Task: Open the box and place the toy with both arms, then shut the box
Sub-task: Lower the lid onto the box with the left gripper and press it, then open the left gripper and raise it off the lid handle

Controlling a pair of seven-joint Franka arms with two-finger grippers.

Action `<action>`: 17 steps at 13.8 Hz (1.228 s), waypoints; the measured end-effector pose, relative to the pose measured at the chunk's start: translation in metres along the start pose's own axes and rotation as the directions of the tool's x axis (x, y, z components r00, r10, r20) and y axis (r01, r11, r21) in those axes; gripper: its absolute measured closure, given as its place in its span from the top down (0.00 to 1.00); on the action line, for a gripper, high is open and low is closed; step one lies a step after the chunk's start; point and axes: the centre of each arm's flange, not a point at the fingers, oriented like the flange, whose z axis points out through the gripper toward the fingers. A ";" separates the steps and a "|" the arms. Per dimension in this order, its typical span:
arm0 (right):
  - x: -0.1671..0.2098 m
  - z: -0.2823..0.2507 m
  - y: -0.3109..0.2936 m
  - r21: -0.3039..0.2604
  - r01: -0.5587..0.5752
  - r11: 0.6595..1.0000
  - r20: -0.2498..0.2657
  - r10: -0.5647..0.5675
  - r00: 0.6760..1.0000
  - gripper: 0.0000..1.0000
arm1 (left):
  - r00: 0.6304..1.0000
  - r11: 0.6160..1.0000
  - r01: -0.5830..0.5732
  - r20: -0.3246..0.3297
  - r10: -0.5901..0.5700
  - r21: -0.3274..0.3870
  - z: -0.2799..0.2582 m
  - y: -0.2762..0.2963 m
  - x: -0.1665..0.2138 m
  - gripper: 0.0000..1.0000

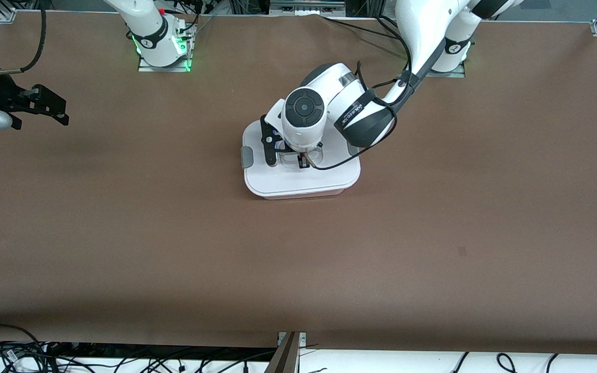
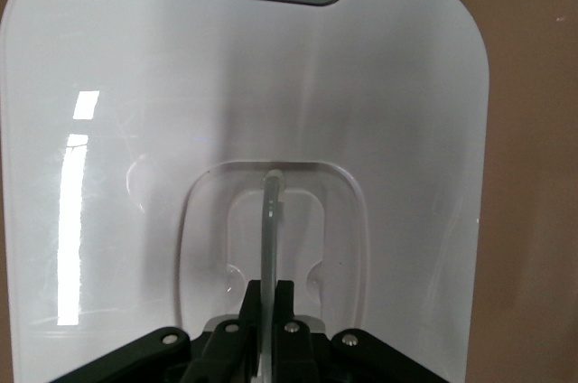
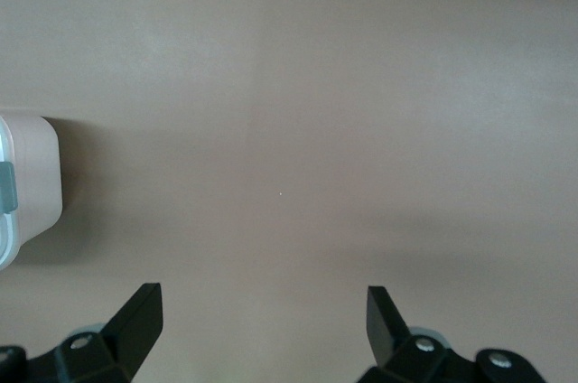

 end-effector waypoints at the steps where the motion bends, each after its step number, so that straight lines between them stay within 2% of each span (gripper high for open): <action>1: 0.000 0.000 0.000 0.000 -0.001 1.000 0.000 0.001 1.000 1.00 | 1.000 1.000 -0.003 0.001 0.003 0.000 0.000 0.000 0.000 0.07; 9: -0.001 0.005 0.016 0.002 -0.030 1.000 0.019 0.029 0.999 1.00 | 0.999 0.999 -0.034 0.019 0.034 0.016 0.006 0.004 0.004 0.07; 10: -0.001 0.005 0.016 0.002 -0.029 1.000 0.019 0.029 0.999 1.00 | 0.999 0.999 -0.034 0.021 0.034 0.016 0.006 0.004 0.004 0.11; 12: 0.001 0.008 0.015 0.002 -0.027 1.000 0.024 0.027 0.999 1.00 | 1.000 1.000 -0.024 0.019 0.023 0.019 0.005 0.002 0.003 0.30; 14: 0.002 0.010 0.014 0.002 -0.025 1.000 0.028 0.025 0.999 1.00 | 0.998 0.998 0.061 0.018 -0.061 0.028 -0.014 -0.006 -0.008 0.52; 17: 0.003 0.009 0.015 0.002 -0.026 1.000 0.024 0.026 0.999 1.00 | 0.975 0.974 0.223 0.003 -0.224 0.046 -0.088 -0.030 -0.059 0.83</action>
